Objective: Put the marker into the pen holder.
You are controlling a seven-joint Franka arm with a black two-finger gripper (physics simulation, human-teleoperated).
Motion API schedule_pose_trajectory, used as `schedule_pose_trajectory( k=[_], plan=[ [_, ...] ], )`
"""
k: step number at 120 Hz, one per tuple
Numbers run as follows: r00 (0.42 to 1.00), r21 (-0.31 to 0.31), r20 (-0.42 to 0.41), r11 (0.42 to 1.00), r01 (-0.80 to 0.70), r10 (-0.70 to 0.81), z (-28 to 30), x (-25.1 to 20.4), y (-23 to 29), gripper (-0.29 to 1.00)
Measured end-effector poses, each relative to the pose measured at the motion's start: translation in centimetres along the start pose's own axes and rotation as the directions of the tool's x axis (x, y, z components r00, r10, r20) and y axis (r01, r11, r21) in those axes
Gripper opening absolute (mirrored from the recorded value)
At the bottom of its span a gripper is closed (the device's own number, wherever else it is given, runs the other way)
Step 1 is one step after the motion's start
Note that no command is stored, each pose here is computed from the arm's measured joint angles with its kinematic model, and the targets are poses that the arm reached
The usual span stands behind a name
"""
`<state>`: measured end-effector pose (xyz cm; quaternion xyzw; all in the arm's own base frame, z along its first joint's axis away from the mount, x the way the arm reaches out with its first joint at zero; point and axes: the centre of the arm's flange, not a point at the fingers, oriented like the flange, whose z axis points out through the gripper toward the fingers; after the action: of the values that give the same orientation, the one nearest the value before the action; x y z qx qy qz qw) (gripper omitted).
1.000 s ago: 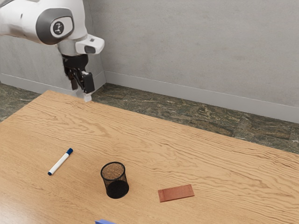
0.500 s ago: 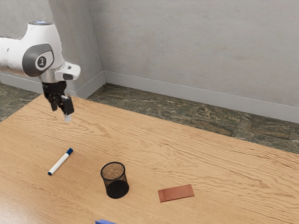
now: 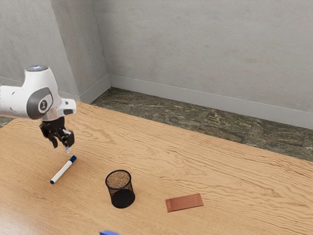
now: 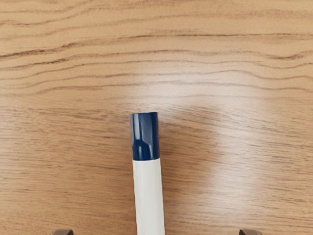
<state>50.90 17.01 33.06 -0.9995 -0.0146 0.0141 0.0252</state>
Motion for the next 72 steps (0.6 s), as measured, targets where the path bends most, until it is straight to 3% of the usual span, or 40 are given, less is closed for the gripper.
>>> schedule_pose_trajectory(
  k=[72],
  plan=[
    [0.998, -0.004, 0.031, 0.998, 0.061, -0.061, 6.4, 1.3, -0.3, 0.3]
  ],
)
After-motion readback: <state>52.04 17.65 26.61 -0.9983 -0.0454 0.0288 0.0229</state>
